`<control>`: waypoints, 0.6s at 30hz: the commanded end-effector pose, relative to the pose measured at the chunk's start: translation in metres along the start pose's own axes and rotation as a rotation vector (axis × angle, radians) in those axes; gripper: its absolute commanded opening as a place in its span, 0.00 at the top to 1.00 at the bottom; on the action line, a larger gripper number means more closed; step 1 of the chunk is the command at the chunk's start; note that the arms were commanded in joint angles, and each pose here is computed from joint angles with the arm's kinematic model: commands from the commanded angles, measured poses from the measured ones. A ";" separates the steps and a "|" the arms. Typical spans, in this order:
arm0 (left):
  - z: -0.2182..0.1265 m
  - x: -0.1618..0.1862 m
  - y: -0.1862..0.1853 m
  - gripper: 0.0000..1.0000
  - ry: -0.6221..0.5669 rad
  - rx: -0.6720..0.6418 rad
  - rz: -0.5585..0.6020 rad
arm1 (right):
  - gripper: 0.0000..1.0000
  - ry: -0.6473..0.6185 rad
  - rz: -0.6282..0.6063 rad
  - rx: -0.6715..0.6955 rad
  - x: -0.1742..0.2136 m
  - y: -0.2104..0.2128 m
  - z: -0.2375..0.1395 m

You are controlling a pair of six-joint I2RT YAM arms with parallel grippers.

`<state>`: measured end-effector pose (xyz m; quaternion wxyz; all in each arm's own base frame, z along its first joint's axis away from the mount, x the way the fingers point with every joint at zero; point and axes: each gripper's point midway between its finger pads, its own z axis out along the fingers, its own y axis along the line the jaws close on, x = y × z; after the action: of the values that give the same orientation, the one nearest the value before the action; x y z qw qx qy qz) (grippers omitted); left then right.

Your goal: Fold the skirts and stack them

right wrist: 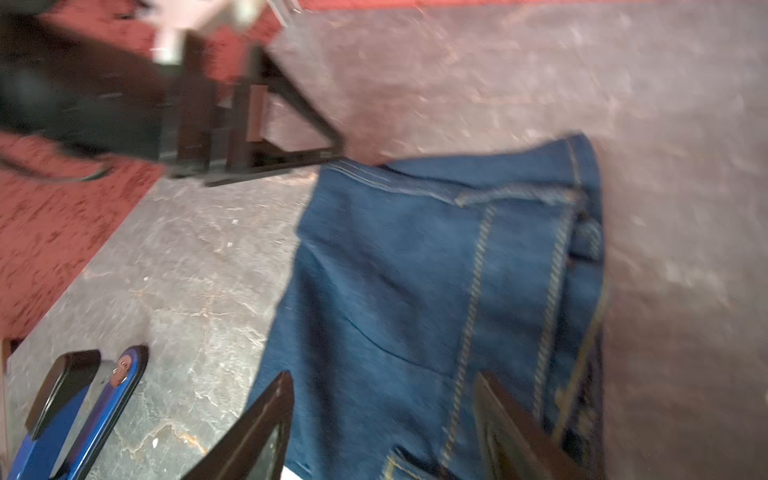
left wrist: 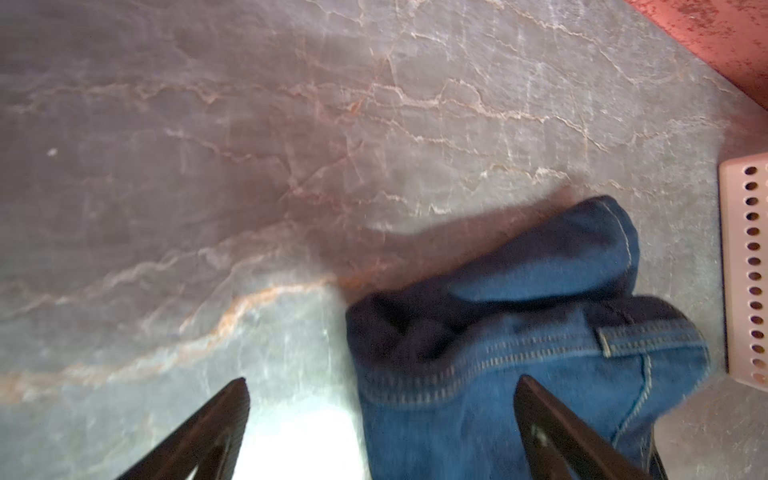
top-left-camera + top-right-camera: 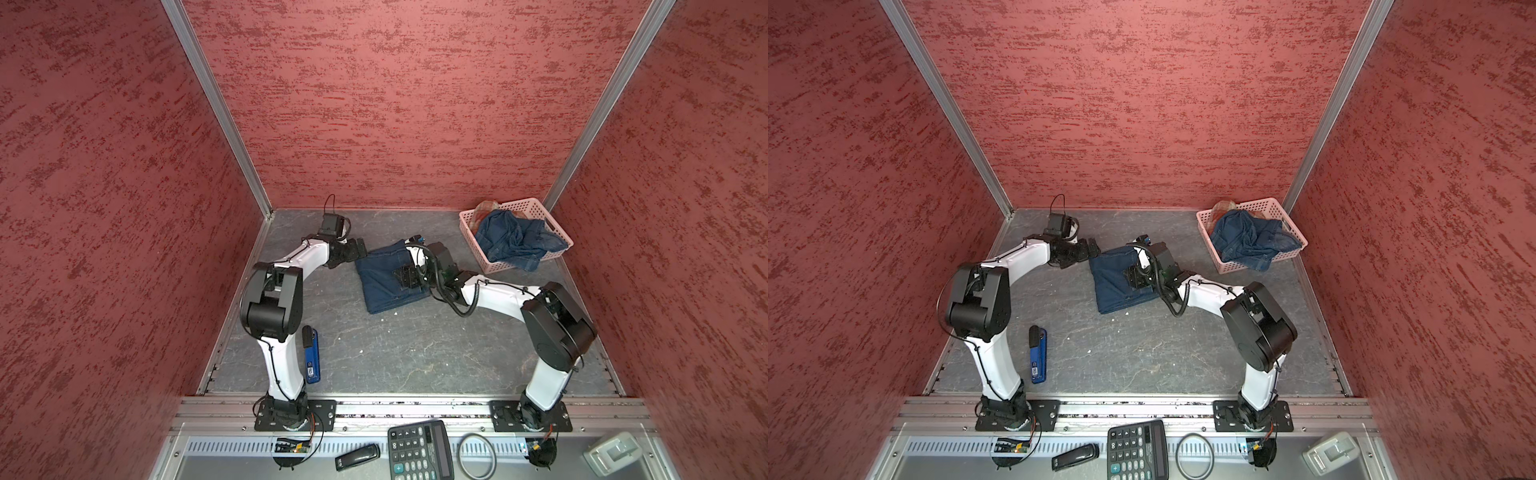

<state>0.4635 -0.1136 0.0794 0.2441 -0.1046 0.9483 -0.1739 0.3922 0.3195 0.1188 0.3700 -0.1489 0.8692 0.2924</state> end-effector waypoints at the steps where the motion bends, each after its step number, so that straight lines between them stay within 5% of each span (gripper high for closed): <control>1: -0.017 0.007 -0.015 0.00 -0.040 0.053 0.010 | 0.31 0.049 0.128 0.094 0.011 -0.024 0.000; 10: -0.010 0.057 -0.023 0.00 0.055 0.092 0.056 | 0.36 0.165 0.204 0.136 0.045 -0.047 0.022; 18: 0.025 0.055 -0.006 0.00 0.101 0.039 0.044 | 0.45 0.222 0.127 0.111 0.046 -0.047 0.047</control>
<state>0.4170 -0.1463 0.0440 0.1984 -0.0735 0.9564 -0.2012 0.4074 0.3056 0.0472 0.2740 -0.0844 0.9245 0.2511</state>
